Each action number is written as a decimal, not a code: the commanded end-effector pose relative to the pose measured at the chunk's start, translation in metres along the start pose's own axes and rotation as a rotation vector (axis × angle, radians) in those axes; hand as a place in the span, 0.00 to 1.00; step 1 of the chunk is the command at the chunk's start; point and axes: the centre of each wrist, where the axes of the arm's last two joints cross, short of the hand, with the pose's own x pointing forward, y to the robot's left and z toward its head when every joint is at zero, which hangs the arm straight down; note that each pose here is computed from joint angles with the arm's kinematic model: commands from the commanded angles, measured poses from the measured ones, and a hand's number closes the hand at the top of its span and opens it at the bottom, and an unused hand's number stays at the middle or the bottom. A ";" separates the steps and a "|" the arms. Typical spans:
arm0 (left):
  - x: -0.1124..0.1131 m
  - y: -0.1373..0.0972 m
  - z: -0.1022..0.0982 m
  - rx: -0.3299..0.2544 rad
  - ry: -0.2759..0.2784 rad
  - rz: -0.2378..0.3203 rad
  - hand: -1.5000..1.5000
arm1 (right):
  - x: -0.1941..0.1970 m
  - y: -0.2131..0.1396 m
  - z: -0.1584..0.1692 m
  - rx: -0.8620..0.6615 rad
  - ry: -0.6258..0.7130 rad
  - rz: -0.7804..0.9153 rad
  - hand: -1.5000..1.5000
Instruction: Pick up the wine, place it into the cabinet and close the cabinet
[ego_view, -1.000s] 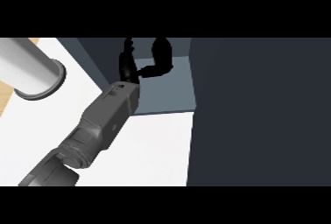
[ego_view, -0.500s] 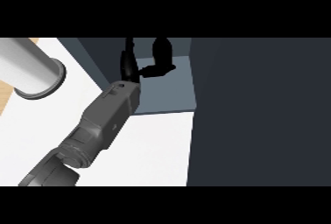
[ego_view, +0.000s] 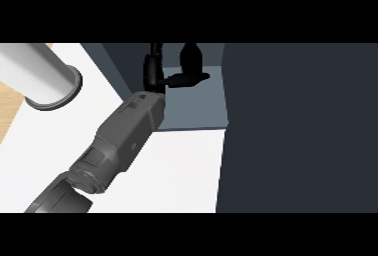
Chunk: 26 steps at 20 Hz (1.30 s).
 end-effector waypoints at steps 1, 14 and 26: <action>0.011 0.002 -0.007 -0.036 -0.055 0.061 0.00 | 0.042 0.004 0.021 -0.006 -0.065 -0.041 0.00; 0.005 0.000 0.034 -0.109 -0.066 0.179 0.00 | 0.048 0.008 0.028 -0.020 -0.058 -0.026 0.00; 0.015 0.020 0.112 -0.178 -0.030 0.298 0.00 | 0.044 0.010 0.028 -0.022 -0.070 -0.010 0.00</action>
